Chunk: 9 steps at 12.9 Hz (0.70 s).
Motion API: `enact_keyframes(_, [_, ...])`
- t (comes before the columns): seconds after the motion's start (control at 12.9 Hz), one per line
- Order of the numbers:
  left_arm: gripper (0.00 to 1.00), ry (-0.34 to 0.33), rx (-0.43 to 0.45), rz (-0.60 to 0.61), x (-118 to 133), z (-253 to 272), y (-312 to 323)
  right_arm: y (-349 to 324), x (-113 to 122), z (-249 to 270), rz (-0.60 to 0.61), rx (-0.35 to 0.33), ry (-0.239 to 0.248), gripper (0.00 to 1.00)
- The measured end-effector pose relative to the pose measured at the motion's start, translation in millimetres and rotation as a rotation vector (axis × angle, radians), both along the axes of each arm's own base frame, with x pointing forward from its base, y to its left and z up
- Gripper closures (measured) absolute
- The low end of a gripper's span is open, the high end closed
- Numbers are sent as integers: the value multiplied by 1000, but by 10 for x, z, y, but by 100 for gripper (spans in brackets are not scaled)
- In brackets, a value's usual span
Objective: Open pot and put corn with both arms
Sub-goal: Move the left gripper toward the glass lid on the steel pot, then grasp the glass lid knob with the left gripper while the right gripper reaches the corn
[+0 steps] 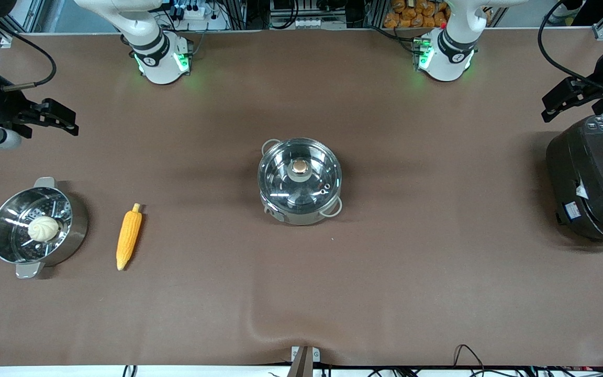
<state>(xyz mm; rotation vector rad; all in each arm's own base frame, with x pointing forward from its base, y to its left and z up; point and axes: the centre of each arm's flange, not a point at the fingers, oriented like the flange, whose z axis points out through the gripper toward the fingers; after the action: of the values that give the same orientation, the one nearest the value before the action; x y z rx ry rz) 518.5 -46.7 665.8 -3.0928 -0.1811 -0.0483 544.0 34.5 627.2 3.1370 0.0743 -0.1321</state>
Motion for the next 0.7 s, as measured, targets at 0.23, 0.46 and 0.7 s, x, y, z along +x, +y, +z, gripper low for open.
enact_keyframes(0.23, [0,29,-23,-52,72,-149,-335,-27,5,2,-5,0,-2,0])
enact_keyframes(0.46, [0,50,-32,-24,151,-394,-1426,-32,5,3,-6,0,-3,0])
enact_keyframes(0.7, [0,36,-70,-13,128,-874,-2691,-45,8,5,-8,-1,-5,0])
